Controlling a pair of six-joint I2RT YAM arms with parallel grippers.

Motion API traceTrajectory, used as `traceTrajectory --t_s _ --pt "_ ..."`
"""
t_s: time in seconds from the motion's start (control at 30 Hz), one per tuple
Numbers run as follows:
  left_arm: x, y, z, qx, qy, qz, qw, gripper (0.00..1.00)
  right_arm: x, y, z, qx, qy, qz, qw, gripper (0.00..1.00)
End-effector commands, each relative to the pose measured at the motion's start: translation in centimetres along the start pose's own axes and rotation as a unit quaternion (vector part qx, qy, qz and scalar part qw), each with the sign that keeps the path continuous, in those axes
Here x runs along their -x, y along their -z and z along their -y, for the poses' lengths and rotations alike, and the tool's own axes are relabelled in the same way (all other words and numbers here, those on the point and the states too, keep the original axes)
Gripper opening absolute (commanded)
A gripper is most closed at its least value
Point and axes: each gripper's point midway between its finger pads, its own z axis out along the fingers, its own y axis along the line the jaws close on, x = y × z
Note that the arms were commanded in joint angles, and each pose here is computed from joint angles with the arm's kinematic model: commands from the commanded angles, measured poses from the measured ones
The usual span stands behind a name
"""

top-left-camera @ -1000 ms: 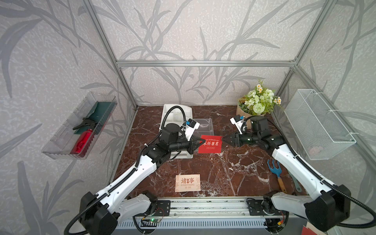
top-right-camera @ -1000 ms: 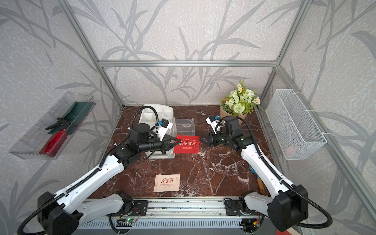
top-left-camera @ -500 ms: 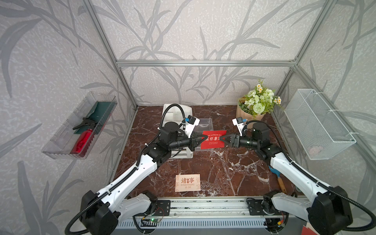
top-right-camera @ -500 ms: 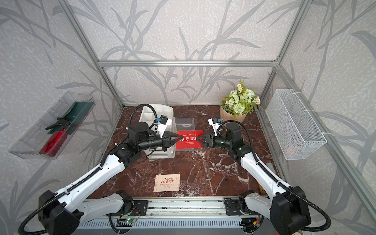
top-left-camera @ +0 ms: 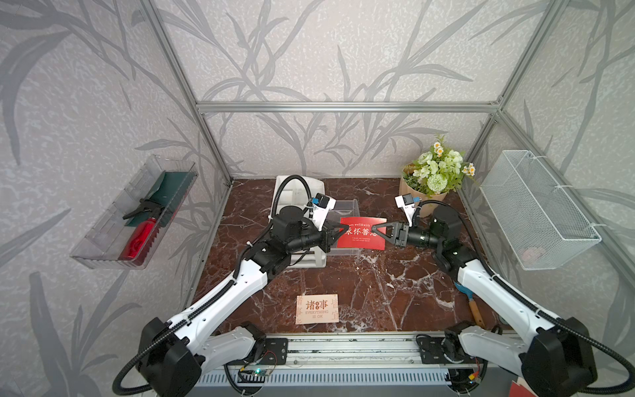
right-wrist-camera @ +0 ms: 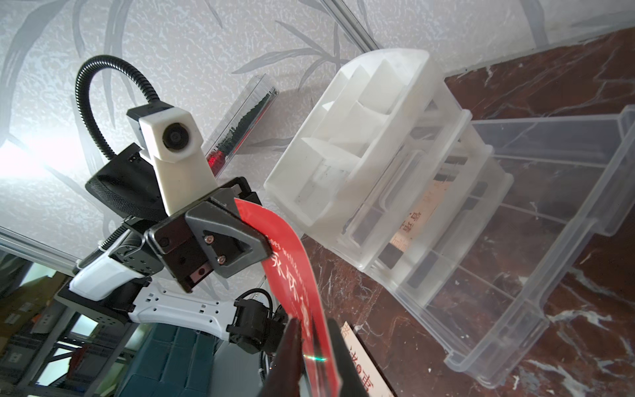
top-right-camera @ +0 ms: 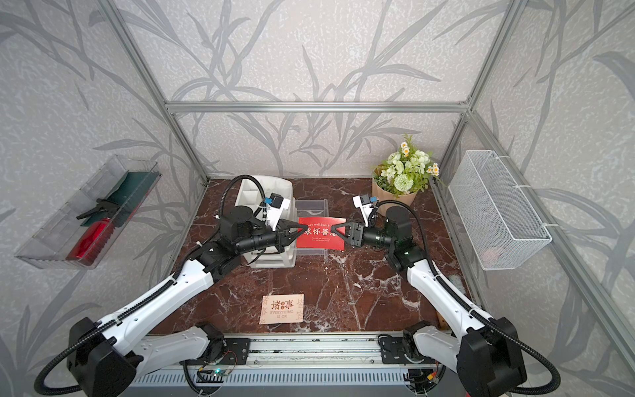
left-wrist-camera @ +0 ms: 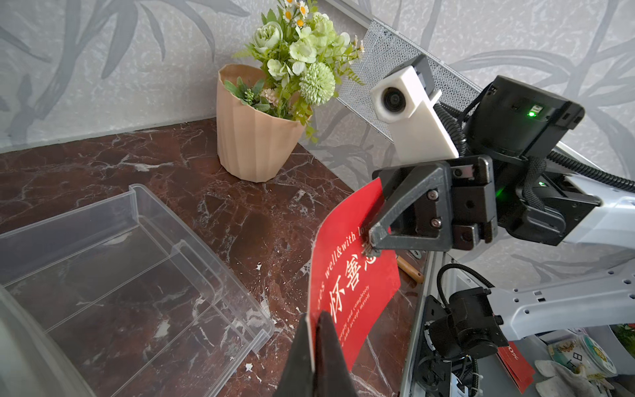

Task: Take the postcards out of the drawer
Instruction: Place the postcard at the center of the board.

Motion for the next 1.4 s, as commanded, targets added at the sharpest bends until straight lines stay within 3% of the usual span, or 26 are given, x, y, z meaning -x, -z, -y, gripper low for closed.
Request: traceTrajectory --t_s 0.0,0.4,0.7,0.97,1.2,1.37 --pt "0.2 -0.1 -0.5 0.016 0.001 0.008 1.000 0.00 0.5 0.3 -2.0 0.024 0.022 0.001 0.999 0.09" --pt "1.8 2.0 -0.1 0.051 -0.030 0.011 0.998 0.33 -1.3 1.4 -2.7 -0.005 0.002 -0.055 0.998 0.02" --pt "5.4 7.9 -1.6 0.197 -0.061 0.028 0.978 0.37 -5.2 3.0 -1.1 -0.064 -0.056 -0.107 0.991 0.02" --pt "6.5 14.2 -3.0 0.310 -0.089 0.072 0.944 0.45 -11.1 3.7 4.0 -0.124 -0.137 -0.134 0.974 0.02" --pt "5.3 15.5 -5.9 0.368 -0.058 0.065 0.926 0.50 -15.8 2.7 6.3 -0.147 -0.152 -0.167 0.963 0.04" --pt "4.3 14.7 -8.0 0.354 -0.005 0.054 0.933 0.49 -18.0 1.8 7.1 -0.158 -0.149 -0.185 0.958 0.04"
